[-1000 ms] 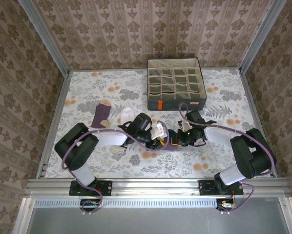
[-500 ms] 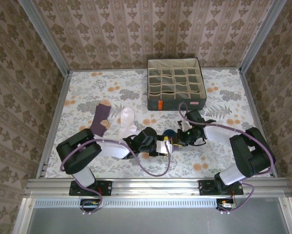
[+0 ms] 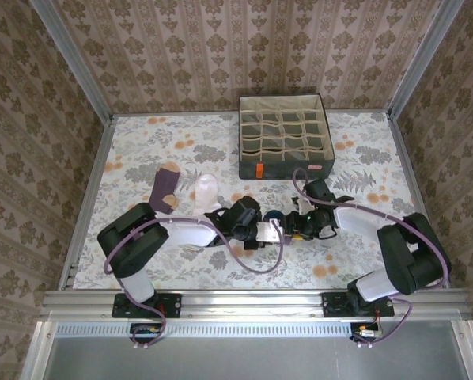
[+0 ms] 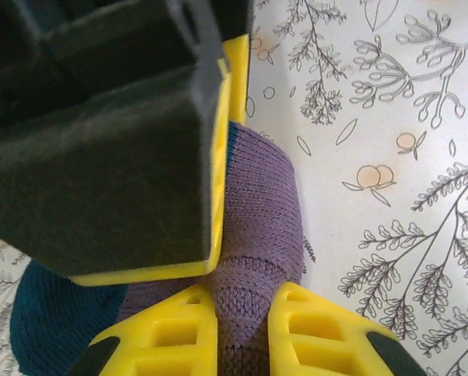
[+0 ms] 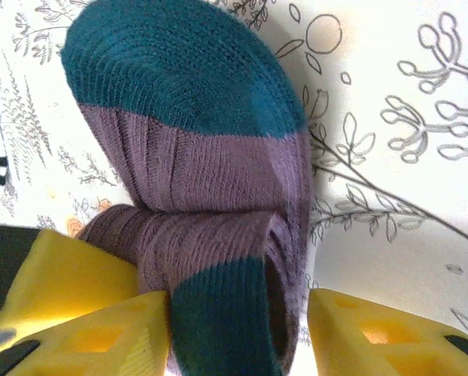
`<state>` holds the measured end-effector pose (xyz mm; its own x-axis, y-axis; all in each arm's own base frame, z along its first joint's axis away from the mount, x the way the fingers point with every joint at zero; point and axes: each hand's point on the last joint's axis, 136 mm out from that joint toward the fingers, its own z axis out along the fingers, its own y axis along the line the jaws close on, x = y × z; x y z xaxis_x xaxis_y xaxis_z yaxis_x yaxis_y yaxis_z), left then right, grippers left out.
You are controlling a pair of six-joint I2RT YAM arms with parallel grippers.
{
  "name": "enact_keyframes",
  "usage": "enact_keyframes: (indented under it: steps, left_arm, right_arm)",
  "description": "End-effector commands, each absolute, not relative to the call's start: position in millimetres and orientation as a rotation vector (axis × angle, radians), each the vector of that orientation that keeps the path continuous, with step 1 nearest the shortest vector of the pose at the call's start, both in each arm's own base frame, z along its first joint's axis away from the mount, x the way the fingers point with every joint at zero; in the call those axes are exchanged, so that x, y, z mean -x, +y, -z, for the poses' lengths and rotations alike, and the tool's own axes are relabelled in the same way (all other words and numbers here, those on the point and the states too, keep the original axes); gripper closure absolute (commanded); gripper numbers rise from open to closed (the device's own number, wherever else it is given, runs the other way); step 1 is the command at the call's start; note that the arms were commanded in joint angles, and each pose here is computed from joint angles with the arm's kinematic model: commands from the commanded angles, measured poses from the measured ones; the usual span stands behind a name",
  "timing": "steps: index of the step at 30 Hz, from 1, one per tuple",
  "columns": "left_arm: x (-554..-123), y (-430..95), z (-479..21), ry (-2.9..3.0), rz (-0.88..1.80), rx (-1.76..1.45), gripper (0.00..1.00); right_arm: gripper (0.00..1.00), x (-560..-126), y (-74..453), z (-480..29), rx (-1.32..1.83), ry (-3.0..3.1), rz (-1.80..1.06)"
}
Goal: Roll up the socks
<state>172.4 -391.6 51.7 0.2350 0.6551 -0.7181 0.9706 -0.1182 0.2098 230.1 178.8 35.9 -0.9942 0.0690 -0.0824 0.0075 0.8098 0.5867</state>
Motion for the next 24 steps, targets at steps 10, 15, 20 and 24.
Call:
enact_keyframes:
  steps: [10,15,20,24]
  left_arm:
    - [-153,-384,-35,2.044,1.273,-1.646,1.0]
    - [-158,-387,-32,2.114,1.424,-1.516,1.0]
    - [-158,-387,-21,2.184,1.46,-1.482,1.0]
    - [-160,-385,-17,2.191,1.426,-1.483,0.98]
  right_arm:
    - [0.49,-223,174,-45,-0.033,2.834,-0.943]
    - [0.49,-225,177,-38,-0.041,2.846,-0.965]
    - [0.51,-225,185,-27,-0.048,2.871,-1.012]
    - [0.69,-221,188,-15,-0.06,2.914,-1.014]
